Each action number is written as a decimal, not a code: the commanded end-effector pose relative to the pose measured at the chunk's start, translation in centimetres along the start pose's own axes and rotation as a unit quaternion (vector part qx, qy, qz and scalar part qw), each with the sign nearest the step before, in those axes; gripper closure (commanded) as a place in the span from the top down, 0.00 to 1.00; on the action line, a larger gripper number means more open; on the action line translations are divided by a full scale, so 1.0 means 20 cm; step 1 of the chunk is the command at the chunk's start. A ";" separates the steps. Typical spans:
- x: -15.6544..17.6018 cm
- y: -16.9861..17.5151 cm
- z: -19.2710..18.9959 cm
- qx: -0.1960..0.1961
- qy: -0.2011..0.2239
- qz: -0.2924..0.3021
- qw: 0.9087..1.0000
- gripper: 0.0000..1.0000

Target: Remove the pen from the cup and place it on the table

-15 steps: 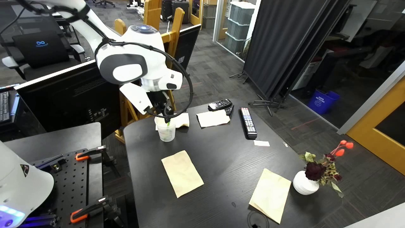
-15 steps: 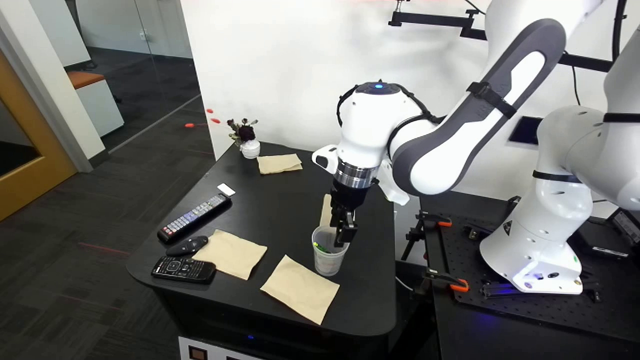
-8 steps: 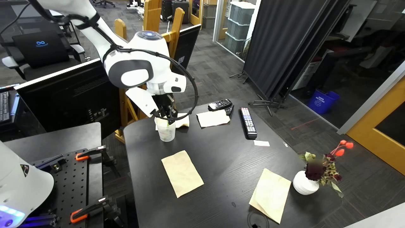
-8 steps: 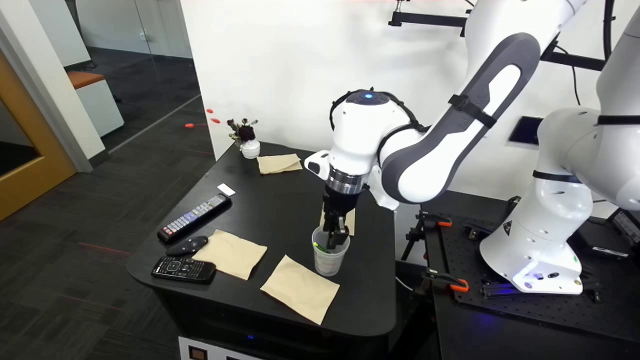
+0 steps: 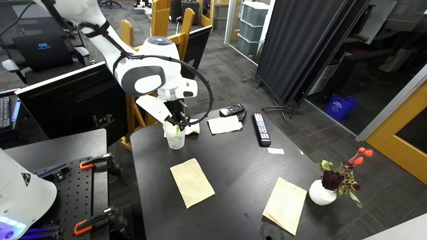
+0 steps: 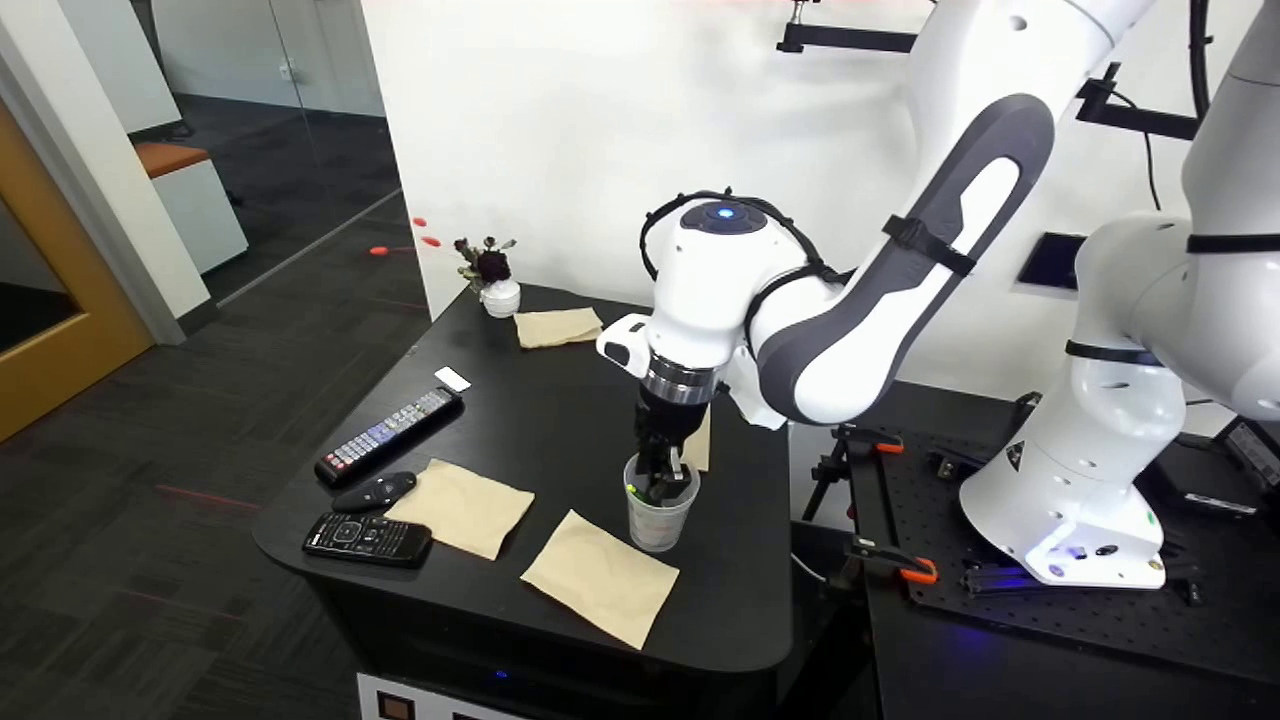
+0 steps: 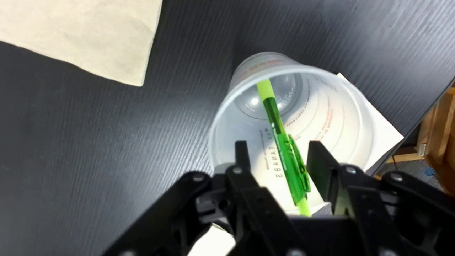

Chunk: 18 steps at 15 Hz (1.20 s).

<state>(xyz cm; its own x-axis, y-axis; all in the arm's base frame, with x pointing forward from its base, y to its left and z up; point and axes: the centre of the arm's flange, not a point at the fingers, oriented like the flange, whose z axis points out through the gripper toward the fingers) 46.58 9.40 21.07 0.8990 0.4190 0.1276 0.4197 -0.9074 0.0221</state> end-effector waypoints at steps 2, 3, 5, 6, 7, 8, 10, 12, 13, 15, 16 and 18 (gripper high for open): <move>0.04 -0.04 0.07 -0.008 0.012 -0.010 1.000 0.44; 0.04 -0.04 0.08 -0.007 0.011 -0.014 1.000 0.43; 0.04 -0.06 0.10 -0.005 0.008 -0.021 1.000 0.18; 0.03 -0.08 0.09 -0.005 0.006 -0.024 1.000 0.16; 0.02 -0.09 0.10 -0.005 0.006 -0.027 1.000 0.09; 0.01 -0.10 0.09 -0.006 0.006 -0.030 1.000 0.02; 0.00 -0.12 0.05 -0.010 0.007 -0.033 0.999 0.00; 0.01 -0.13 0.01 -0.017 0.009 -0.034 0.999 0.03; 0.02 -0.13 -0.01 -0.020 0.012 -0.036 0.999 0.03; 0.04 -0.14 -0.07 -0.033 0.017 -0.042 0.998 0.03; 0.04 -0.15 -0.11 -0.037 0.021 -0.045 0.998 0.03; 0.06 -0.15 -0.19 -0.051 0.031 -0.047 0.997 0.03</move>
<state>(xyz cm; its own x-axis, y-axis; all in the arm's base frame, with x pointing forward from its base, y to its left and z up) 46.66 12.07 21.98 0.8473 0.5066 0.1596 0.4986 -0.8622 0.0898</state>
